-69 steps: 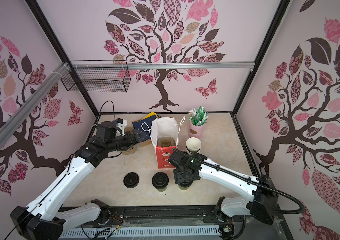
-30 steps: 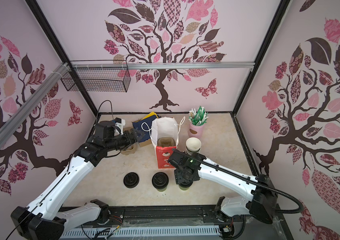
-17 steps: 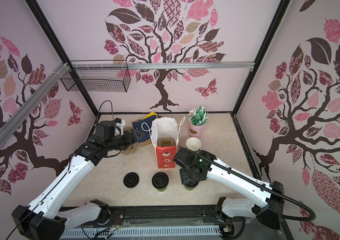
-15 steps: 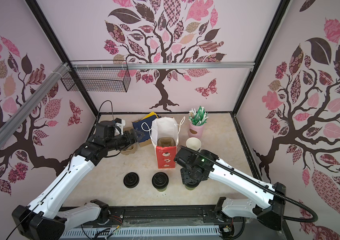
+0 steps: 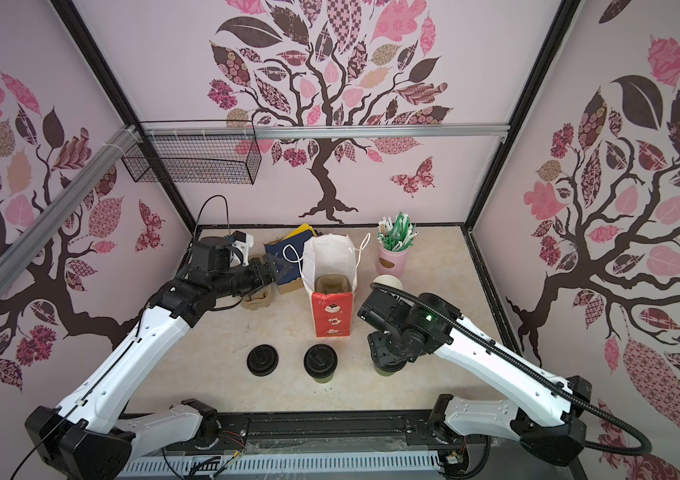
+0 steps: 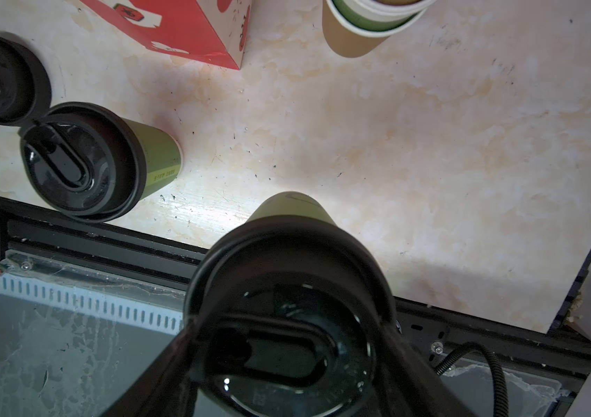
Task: Pack the takeout coffee
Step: 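Carry the green cup over the bag opening with the right gripper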
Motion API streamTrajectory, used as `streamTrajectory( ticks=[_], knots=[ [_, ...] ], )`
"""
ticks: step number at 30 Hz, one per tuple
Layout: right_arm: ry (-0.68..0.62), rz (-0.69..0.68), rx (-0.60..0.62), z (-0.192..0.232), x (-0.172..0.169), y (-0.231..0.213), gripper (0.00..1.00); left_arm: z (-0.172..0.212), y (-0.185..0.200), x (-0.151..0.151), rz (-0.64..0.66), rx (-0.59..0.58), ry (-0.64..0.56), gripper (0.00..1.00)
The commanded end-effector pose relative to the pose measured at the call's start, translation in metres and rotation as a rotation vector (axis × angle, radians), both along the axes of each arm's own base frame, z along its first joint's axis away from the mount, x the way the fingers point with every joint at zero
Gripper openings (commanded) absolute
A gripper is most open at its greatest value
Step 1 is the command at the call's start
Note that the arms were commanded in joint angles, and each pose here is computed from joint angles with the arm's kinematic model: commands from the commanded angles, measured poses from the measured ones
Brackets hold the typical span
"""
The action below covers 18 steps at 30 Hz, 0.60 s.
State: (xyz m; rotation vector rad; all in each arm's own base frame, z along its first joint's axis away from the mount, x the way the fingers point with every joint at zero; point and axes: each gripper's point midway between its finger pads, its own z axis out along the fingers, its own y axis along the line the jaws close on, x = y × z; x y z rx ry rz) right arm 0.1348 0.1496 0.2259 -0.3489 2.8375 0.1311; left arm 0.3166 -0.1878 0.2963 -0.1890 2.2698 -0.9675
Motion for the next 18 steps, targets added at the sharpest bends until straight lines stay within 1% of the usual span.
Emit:
streamTrajectory(
  ticks=[1,5,8,12,18],
  knots=[
    [-0.043,0.060,0.024,0.020,-0.005,-0.006,0.72,0.022,-0.003,0.002,-0.021,0.006,-0.055,0.82],
    [-0.046,0.137,0.050,0.030,-0.006,0.002,0.72,0.025,-0.006,0.003,-0.032,0.027,-0.059,0.82],
    [-0.063,0.177,0.080,0.043,-0.005,0.009,0.72,0.022,-0.012,0.003,-0.052,0.069,-0.045,0.82],
    [-0.093,0.199,0.125,0.061,-0.002,0.017,0.72,0.015,-0.017,0.004,-0.070,0.099,-0.012,0.82],
    [-0.171,0.225,0.174,0.094,0.009,0.029,0.73,0.009,-0.029,0.012,-0.113,0.101,0.016,0.80]
  ],
)
